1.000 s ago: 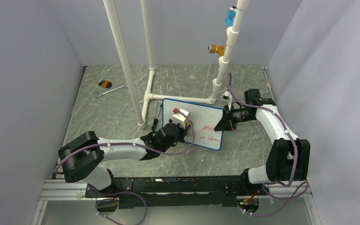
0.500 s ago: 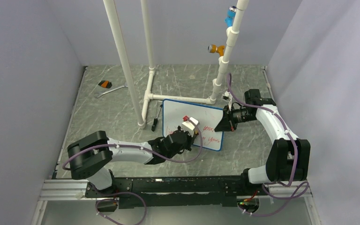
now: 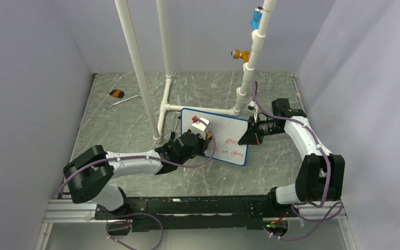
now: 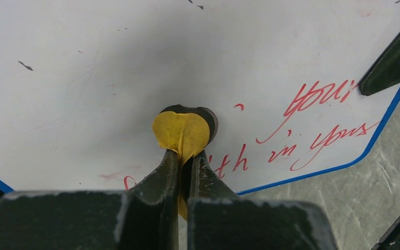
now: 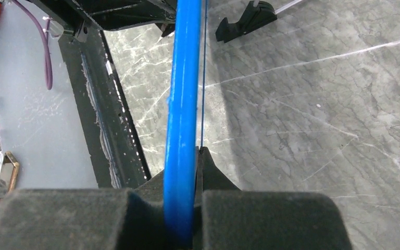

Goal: Erase the whiteboard
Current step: Erase the center of the board with the whiteboard.

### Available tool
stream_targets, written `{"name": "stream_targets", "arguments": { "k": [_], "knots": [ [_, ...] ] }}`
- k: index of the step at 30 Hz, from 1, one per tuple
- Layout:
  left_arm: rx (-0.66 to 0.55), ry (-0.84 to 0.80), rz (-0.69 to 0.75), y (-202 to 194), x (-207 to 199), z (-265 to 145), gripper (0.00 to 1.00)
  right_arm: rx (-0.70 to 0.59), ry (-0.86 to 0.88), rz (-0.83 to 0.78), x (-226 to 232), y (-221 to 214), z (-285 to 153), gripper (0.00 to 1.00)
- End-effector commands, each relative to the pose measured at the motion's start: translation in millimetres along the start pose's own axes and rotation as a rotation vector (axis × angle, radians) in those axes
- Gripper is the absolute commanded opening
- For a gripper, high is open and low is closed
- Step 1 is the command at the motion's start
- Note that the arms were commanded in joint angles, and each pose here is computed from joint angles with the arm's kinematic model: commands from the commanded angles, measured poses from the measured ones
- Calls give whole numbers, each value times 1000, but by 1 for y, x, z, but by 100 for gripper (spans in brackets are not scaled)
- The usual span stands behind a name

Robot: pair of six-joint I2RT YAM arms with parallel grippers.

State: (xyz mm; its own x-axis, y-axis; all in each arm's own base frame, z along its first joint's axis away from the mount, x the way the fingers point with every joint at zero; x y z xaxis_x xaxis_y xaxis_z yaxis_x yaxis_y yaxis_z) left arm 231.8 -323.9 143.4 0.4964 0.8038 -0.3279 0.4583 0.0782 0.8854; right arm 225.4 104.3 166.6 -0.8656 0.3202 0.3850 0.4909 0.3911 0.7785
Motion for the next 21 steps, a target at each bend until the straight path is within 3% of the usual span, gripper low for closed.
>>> {"name": "stream_targets", "arguments": {
  "k": [1,6,10,15,21],
  "knots": [
    [-39,-55,20,14,-20,2,0,-32,79,21,20,6,0,0],
    [-21,-101,109,3,-59,5,0,-32,80,21,20,6,0,0],
    [-10,-69,149,3,-67,11,0,-30,81,22,20,6,0,0],
    [-42,98,167,15,-35,13,0,-34,79,15,21,7,-1,0],
    [-48,187,60,20,17,4,0,-33,80,16,21,6,-1,0]
  ]
}}
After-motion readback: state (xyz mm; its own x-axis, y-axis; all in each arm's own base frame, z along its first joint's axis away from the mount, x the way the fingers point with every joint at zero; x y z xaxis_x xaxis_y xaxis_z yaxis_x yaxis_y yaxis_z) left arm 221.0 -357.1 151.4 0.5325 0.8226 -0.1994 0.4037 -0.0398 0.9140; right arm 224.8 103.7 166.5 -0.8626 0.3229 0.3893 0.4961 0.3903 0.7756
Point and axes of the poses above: each gripper's point midway between its finger pads, its own z axis out along the fingers, its own x axis along the line the jaws close on, y = z × x, the point moved 4 cm from there along -z, back along the fingers, and after that the axes turned 9 degrees about -z, right-handed, at the moved point
